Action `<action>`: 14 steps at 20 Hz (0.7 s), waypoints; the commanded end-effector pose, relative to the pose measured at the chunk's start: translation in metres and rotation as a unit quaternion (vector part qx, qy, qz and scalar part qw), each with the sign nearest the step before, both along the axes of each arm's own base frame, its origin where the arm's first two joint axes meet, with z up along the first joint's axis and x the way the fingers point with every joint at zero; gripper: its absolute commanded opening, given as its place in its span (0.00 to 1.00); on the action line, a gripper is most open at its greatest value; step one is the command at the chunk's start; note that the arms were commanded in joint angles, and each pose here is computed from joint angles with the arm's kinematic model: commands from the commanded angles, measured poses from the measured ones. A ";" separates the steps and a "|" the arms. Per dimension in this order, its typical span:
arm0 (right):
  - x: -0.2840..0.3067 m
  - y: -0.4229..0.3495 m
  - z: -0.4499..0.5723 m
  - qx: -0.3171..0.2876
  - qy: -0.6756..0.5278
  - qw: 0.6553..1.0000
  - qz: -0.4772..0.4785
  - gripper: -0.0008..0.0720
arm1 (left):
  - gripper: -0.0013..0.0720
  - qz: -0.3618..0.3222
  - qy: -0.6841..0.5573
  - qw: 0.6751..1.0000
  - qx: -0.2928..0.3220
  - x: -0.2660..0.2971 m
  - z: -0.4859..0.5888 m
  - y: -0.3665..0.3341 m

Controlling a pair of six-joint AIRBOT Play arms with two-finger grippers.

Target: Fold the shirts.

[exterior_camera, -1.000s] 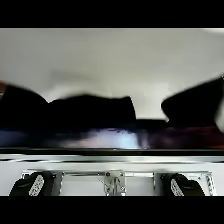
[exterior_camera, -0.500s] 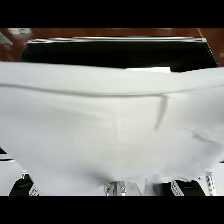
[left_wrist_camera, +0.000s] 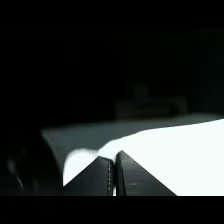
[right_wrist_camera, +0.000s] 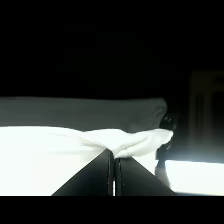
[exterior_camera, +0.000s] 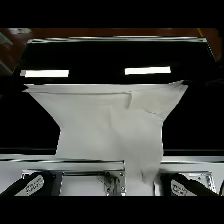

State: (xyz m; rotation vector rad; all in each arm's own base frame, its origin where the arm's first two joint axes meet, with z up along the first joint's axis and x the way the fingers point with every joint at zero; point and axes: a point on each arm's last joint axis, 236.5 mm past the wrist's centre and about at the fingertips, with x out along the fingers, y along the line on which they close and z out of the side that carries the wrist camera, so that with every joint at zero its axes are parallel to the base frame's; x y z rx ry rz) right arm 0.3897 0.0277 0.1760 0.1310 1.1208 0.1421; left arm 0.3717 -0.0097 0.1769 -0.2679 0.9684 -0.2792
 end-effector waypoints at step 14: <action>0.192 0.060 -0.212 0.054 -0.072 0.995 -0.034 0.10 | 0.07 0.027 0.039 0.999 -0.015 0.139 -0.211 0.033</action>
